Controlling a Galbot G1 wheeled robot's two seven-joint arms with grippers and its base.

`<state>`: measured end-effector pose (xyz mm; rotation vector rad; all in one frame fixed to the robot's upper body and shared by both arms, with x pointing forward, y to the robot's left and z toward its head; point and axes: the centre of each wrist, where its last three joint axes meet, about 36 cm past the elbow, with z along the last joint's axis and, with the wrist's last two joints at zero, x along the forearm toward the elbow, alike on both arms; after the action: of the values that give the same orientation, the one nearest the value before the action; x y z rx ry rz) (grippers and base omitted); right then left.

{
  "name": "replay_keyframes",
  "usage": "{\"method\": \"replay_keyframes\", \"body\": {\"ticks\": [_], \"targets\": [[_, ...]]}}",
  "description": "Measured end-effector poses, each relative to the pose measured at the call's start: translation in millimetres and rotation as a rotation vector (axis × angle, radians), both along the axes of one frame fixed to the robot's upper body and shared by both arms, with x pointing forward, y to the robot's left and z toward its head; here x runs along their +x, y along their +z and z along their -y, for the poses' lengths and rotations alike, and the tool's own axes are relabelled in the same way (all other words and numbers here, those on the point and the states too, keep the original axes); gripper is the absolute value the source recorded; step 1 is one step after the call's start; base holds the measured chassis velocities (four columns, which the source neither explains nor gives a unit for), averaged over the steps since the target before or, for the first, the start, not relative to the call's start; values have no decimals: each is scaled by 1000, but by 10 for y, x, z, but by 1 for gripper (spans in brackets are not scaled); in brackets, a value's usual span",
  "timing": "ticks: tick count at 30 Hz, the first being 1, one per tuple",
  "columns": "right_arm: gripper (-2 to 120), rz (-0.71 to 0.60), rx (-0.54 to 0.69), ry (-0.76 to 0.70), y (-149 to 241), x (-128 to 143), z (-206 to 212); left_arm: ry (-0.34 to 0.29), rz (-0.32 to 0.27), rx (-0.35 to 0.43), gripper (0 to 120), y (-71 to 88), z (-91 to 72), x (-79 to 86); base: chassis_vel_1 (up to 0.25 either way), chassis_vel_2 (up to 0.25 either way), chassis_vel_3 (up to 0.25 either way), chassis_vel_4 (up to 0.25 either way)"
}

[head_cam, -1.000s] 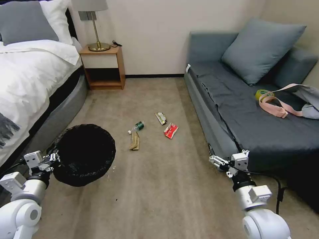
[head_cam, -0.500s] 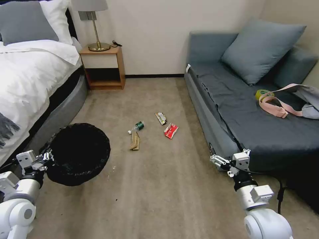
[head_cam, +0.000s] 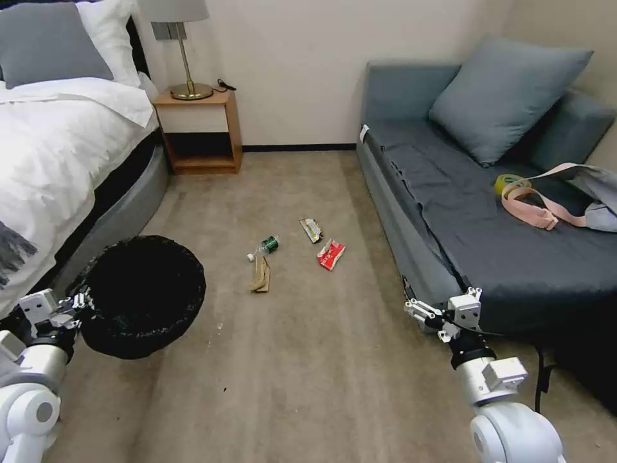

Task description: Pick up the trash bin, then pick up the garbage on the floor and place it into the trash bin.

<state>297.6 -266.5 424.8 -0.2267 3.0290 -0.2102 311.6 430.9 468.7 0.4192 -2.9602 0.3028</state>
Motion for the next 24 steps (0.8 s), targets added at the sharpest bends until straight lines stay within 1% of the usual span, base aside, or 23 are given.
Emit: {"method": "replay_keyframes", "body": {"ticks": [2, 5, 10, 14, 18, 21, 23, 24], "targets": [[100, -3, 1, 3, -10, 0, -8, 5, 2, -3, 4, 2, -32, -8, -128, 95, 122, -118], [100, -1, 7, 11, -19, 20, -37, 17, 3, 1, 4, -5, -133, -28, -149, 127, 159, -147], [100, 1, 10, 13, -31, 34, -43, 15, 5, 1, 4, -3, -119, -13, -164, 151, 176, -148], [100, 3, 11, 13, -34, 32, -44, 2, 5, -1, 4, -11, -38, -1, -152, 172, 163, -169], [100, 6, 10, 13, -27, 29, -35, -1, 3, 3, 4, -17, -12, -1, -162, 162, 163, -186], [100, 7, 9, 14, -21, 31, -28, 2, 5, 7, 4, -7, -20, 2, -189, 180, 189, -178], [100, 10, 9, 15, -15, 35, -27, 13, 5, 20, 4, 6, -58, 0, -194, 199, 192, -183], [100, 10, 9, 17, -13, 36, -30, 30, 4, 37, 4, 9, -101, -3, -196, 205, 175, -207]]}}
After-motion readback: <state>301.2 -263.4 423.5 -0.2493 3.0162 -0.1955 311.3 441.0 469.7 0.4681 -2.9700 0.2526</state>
